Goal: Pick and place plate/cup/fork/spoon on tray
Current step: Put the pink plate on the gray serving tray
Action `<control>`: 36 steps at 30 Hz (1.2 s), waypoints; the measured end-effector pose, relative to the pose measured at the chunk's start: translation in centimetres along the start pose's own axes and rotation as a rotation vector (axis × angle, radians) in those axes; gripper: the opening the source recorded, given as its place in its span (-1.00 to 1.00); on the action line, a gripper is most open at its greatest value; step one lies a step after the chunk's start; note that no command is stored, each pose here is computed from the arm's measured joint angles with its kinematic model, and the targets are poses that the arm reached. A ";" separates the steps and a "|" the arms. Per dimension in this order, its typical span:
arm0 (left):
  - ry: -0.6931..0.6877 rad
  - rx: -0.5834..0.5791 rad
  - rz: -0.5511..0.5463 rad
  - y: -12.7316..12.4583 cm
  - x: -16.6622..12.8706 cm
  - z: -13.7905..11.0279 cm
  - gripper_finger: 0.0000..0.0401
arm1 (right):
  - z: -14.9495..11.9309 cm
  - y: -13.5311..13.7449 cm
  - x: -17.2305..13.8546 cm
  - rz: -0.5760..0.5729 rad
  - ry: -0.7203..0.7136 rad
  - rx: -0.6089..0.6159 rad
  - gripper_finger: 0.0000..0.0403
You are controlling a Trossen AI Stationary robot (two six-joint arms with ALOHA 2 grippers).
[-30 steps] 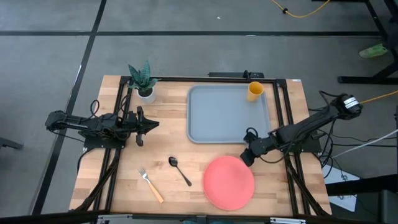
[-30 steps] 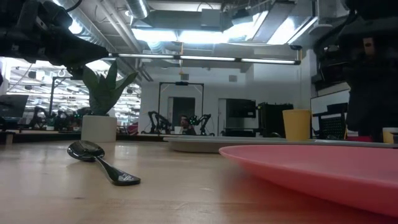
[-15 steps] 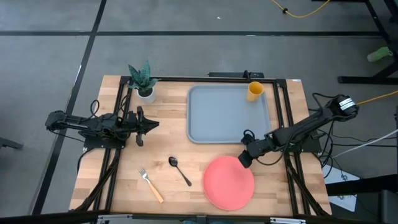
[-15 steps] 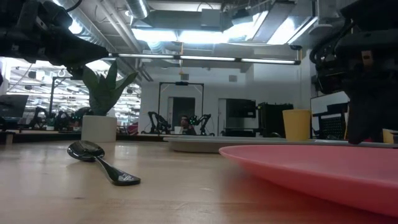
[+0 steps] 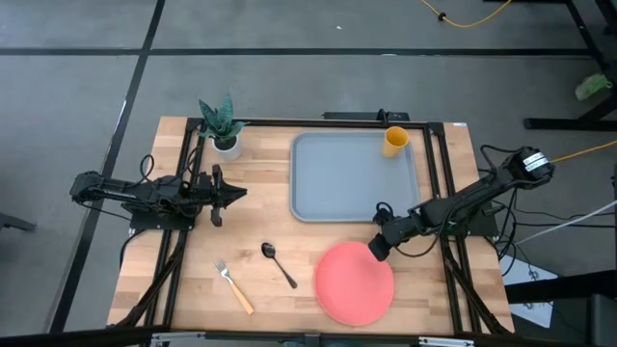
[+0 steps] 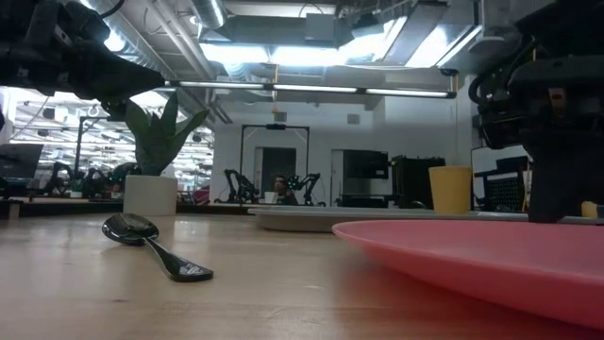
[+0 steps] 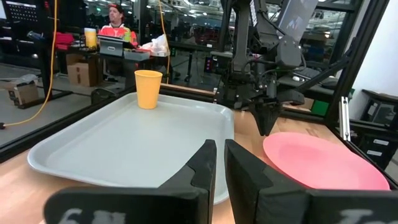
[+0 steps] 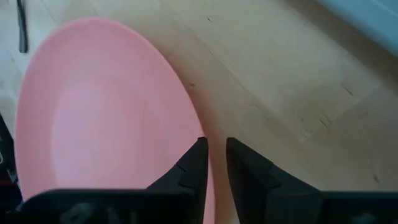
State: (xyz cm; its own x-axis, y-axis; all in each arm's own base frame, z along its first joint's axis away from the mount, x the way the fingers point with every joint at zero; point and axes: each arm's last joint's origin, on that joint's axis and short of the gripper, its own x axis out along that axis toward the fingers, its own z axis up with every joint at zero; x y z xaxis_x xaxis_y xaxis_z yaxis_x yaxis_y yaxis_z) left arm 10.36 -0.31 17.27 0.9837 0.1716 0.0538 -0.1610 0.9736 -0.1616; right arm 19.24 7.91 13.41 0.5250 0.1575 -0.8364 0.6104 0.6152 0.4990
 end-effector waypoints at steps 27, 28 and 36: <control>0.000 0.000 0.000 0.0 0.0 0.0 -0.86 | -0.3 0.4 1.3 0.055 0.102 -0.090 -0.69; -0.001 0.000 0.000 0.0 0.0 0.0 -0.86 | -0.3 0.4 1.3 0.056 0.102 -0.090 -0.69; 0.000 0.000 0.000 0.0 0.0 0.0 -0.86 | -0.3 0.5 1.4 0.065 0.098 -0.059 -0.74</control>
State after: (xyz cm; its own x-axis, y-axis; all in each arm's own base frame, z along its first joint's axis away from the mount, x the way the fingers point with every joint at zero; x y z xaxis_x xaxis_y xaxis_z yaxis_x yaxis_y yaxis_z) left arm 10.36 -0.31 17.27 0.9837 0.1714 0.0540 -0.1607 0.9737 -0.1616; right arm 20.12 8.64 12.39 0.5001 0.2711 -0.8224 0.5395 0.6453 0.5408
